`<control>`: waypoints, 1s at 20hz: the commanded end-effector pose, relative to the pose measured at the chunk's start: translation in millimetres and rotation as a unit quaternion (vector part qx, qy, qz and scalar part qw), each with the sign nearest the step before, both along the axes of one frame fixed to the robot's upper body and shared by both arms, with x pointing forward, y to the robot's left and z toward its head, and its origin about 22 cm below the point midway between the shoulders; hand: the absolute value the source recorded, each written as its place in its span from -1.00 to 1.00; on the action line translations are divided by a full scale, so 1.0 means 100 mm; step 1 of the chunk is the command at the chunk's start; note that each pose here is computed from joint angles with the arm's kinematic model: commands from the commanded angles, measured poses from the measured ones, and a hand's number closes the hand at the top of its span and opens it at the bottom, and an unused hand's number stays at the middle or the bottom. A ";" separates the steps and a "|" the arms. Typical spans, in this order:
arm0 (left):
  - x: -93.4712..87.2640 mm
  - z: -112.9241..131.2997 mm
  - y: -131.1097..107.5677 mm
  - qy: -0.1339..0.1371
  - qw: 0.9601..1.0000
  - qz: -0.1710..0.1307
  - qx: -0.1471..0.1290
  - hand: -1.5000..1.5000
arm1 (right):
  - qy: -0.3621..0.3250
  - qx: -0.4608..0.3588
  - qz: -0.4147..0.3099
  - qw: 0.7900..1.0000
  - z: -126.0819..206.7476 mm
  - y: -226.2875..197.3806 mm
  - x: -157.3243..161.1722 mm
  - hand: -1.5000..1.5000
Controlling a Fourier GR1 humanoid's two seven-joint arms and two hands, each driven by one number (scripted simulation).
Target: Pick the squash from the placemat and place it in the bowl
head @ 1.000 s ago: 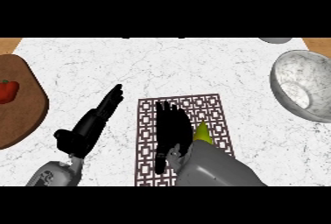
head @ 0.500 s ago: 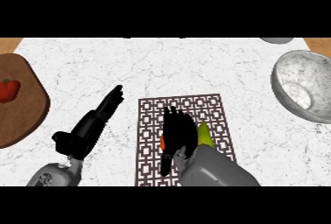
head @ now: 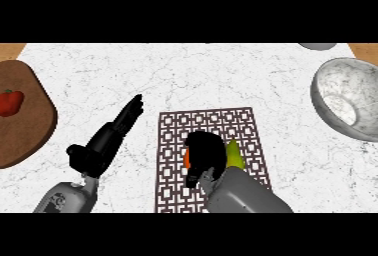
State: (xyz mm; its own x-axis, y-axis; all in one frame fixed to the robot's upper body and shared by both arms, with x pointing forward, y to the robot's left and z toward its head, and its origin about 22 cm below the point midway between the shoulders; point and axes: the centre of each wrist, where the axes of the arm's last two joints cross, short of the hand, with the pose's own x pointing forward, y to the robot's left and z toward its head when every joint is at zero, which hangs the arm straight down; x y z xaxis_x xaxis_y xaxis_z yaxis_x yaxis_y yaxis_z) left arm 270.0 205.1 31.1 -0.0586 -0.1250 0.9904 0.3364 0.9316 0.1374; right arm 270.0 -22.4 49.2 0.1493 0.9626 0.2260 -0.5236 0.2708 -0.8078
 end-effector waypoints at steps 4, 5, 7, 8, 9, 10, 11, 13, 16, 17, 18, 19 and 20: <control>0.05 0.01 -0.09 0.005 1.000 0.000 0.005 0.00 | -0.045 -0.018 -0.034 0.998 0.00 0.18 0.00 1.00; -0.17 -0.09 -0.04 0.000 1.000 -0.010 -0.003 0.00 | -0.038 -0.026 -0.026 0.999 -0.17 0.05 0.14 1.00; -0.04 -0.08 0.11 0.007 1.000 0.005 -0.001 0.00 | -0.054 -0.022 -0.045 0.997 0.02 -0.19 0.32 1.00; -0.01 0.17 0.02 -0.005 1.000 0.000 0.000 0.00 | -0.052 -0.025 -0.052 0.997 0.03 -0.48 0.45 1.00; -0.13 0.04 0.09 -0.001 1.000 -0.005 -0.004 0.00 | -0.058 -0.031 -0.064 0.996 -0.09 -0.55 0.44 1.00; 0.02 0.12 0.10 0.001 1.000 -0.001 0.000 0.00 | -0.058 -0.025 -0.079 0.995 0.14 -0.70 0.77 1.00; -0.08 0.04 -0.04 0.001 1.000 -0.007 -0.002 0.00 | -0.063 -0.028 -0.086 0.994 0.16 -1.02 0.89 1.00; 0.00 0.12 -0.04 -0.006 1.000 -0.004 0.001 0.00 | -0.075 -0.034 -0.107 0.991 0.04 -1.32 1.00 1.00; -0.07 0.13 0.19 0.002 1.000 -0.003 -0.004 0.00 | -0.082 -0.045 -0.105 0.990 0.27 -1.16 1.15 1.00; -0.08 0.04 -0.08 -0.005 1.000 0.000 -0.004 0.00 | -0.086 -0.066 -0.107 0.988 0.06 -1.33 1.07 1.00; -0.18 0.13 0.02 -0.003 1.000 -0.005 -0.006 0.00 | -0.101 -0.098 -0.127 0.982 0.19 -1.33 1.24 1.00; -0.13 0.08 -0.05 -0.003 1.000 0.000 0.007 0.00 | -0.123 -0.122 -0.136 0.975 0.27 -1.35 1.22 1.00; -0.17 -0.09 0.03 -0.002 1.000 0.001 0.005 0.00 | -0.150 -0.136 -0.151 0.968 0.30 -1.39 1.15 1.00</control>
State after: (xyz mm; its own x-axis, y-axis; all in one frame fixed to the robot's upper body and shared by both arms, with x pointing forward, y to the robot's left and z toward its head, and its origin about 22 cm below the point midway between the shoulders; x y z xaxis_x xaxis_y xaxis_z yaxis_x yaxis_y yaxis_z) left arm 259.0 206.1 35.4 -0.0635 -0.1260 0.9900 0.3393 0.9302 0.1402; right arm 379.4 -145.3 67.1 0.3418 0.9331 0.1120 -0.2862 0.2169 -0.9333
